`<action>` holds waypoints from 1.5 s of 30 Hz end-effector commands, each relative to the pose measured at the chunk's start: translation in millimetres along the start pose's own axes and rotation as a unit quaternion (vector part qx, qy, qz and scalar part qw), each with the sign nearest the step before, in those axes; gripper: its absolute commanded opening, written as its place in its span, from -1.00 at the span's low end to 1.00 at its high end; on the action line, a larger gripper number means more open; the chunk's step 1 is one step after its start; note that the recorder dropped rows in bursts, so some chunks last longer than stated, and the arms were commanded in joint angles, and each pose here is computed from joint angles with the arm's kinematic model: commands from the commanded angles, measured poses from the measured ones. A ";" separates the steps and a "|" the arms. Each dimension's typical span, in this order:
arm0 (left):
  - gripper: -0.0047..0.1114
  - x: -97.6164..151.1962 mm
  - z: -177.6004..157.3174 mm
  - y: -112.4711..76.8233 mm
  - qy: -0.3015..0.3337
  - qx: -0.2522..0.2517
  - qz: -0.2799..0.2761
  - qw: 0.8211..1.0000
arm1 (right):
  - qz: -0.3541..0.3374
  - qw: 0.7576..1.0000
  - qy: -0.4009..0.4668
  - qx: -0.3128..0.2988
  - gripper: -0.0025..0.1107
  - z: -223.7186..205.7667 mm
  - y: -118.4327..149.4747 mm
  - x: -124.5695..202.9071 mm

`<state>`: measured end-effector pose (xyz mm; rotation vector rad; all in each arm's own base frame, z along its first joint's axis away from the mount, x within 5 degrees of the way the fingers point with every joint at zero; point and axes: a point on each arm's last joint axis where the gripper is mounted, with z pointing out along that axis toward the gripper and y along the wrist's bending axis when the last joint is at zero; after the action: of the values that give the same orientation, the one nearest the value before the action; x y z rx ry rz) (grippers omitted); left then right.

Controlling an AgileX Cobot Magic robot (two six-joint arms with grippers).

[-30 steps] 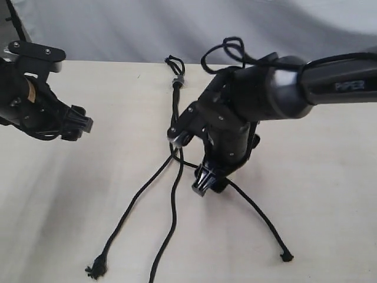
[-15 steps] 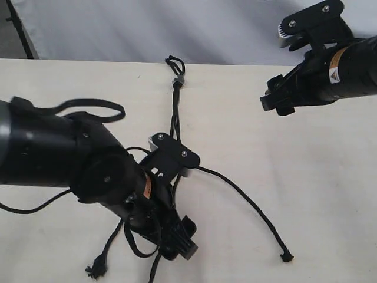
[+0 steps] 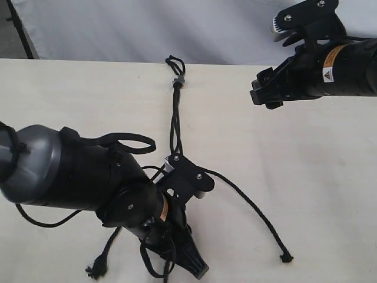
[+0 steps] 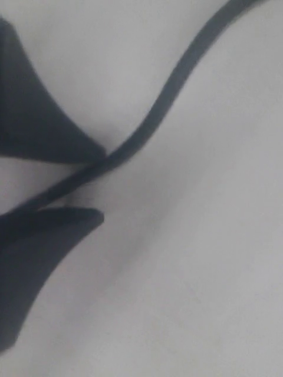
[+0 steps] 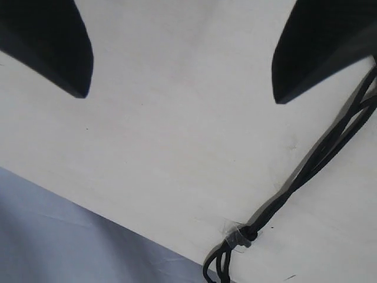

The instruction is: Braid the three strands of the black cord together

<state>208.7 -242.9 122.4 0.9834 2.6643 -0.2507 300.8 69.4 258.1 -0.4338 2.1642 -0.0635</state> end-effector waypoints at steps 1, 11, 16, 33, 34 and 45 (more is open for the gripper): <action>-0.90 10.2 7.8 -3.7 0.037 0.001 -0.013 0.999 | 0.002 1.000 -0.010 0.000 0.41 -2.1 -1.1 -1.1; -0.91 -9.3 -27.3 -1.6 0.072 -0.031 0.043 0.996 | 0.001 1.000 -0.012 -0.001 0.41 -2.1 -1.1 -1.4; -0.91 -12.9 -47.9 12.3 0.073 -0.106 0.124 0.984 | 0.001 1.000 -0.012 -0.001 0.41 -2.1 -1.0 -1.5; -0.91 -13.4 -54.7 30.4 0.097 -0.202 0.195 0.955 | 0.001 1.000 -0.012 -0.001 0.41 -2.1 -1.0 -1.5; -0.91 -12.9 -54.9 30.7 0.100 -0.203 0.196 0.954 | 0.001 1.000 -0.011 -0.001 0.41 -1.9 -0.9 -0.8; -0.91 -9.0 -59.0 75.3 0.132 -0.222 0.121 0.958 | 0.001 1.000 -0.010 -0.001 0.41 -1.8 -0.8 -0.1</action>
<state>244.8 -187.6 173.3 1.3019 2.5709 0.5329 300.3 70.0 256.9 -0.4347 2.1581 -0.0544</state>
